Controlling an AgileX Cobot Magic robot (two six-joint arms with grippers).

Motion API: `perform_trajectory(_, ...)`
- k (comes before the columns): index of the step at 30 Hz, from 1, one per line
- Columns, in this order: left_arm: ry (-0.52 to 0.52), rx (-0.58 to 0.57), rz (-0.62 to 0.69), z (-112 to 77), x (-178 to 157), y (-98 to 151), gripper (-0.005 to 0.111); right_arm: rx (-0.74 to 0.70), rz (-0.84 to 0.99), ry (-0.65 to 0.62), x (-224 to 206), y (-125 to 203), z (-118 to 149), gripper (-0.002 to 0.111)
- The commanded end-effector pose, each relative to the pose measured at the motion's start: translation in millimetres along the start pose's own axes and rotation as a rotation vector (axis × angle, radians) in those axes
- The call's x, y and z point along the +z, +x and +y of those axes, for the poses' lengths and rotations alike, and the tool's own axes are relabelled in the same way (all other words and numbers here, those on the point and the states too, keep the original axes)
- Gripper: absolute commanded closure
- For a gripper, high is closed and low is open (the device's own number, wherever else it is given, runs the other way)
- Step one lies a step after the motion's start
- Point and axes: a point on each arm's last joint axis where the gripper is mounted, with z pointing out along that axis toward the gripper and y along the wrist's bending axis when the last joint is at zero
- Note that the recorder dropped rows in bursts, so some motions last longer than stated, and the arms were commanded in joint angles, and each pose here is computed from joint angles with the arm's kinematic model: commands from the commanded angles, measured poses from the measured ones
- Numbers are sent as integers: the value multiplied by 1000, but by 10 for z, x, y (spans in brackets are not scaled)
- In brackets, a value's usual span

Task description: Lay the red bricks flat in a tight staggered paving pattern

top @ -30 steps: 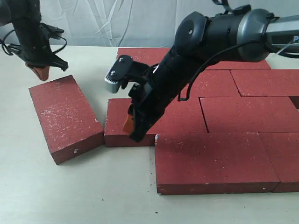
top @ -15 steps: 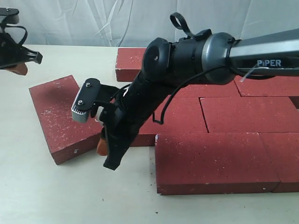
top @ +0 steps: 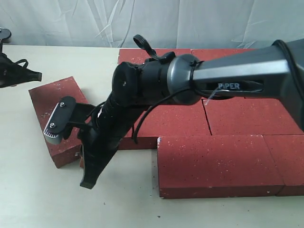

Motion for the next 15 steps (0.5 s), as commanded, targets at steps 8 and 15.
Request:
perform_trajectory(8,-58,-41,-175,67,61,-107,107,27,-2,38,158,-206,-224,109)
perform_trajectory(15,-29,-18,-100,24,172,-85,107,26,39,69,231,-170,-287,109)
